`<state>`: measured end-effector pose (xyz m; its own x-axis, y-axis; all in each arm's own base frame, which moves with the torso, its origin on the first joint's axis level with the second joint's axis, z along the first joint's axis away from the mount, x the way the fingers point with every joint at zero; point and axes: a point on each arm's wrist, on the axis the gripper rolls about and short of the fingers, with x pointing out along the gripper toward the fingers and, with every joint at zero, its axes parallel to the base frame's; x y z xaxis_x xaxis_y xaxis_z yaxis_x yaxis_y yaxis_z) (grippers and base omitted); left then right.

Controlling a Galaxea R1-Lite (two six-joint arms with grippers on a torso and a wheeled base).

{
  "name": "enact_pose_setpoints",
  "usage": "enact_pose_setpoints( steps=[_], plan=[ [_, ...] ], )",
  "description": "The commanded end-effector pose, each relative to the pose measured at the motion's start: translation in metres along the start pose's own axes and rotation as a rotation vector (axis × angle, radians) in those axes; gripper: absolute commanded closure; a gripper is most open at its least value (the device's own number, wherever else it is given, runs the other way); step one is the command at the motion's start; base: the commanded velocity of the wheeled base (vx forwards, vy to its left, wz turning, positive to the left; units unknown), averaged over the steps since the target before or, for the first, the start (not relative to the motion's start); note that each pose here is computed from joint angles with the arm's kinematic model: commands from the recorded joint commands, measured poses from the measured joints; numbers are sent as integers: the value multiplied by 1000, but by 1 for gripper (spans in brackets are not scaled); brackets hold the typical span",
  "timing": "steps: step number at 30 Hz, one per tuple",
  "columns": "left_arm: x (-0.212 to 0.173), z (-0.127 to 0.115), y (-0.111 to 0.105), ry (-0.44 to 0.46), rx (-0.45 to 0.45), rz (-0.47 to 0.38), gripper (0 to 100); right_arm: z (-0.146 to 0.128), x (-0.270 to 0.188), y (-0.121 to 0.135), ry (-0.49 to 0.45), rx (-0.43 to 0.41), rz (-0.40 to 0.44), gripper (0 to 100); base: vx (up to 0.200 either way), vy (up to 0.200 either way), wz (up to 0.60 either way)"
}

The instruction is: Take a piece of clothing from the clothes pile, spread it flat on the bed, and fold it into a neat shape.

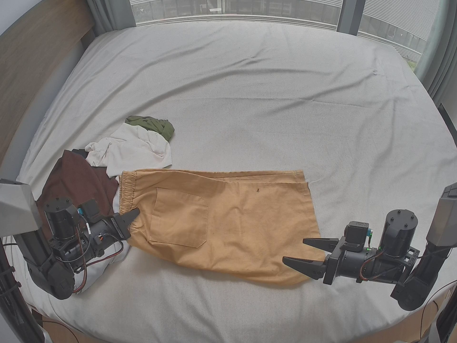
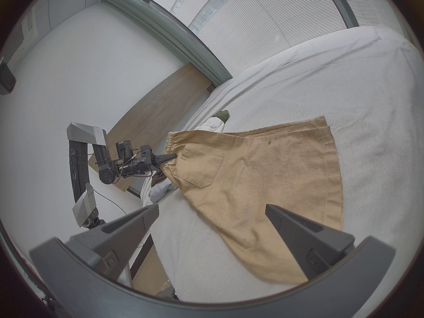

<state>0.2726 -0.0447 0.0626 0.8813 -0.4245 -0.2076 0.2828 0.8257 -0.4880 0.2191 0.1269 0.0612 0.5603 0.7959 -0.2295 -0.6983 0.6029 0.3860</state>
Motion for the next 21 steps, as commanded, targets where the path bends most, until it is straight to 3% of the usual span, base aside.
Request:
enact_pose_setpoints(
  steps=[1,7,10,16,17,21],
  plan=[
    [8,1,-17,-7,19,-70,100,0,0,0,0,1,0,0,0,0,0],
    [16,3,-35,-18,1,-140,100,1,0,0,-3,-1,4,0,0,0,0],
    [23,5,-65,-25,-17,-249,100,4,-1,-3,-19,-3,-2,0,0,0,0],
    [32,-2,-94,-12,-13,-342,100,12,-3,-5,-52,-10,-11,0,0,0,0],
    [35,-6,-107,0,-8,-386,100,20,-3,-6,-87,-18,-14,0,0,0,0],
    [42,-14,-128,25,1,-450,100,34,-6,-7,-147,-30,-18,0,0,0,0]
  ],
)
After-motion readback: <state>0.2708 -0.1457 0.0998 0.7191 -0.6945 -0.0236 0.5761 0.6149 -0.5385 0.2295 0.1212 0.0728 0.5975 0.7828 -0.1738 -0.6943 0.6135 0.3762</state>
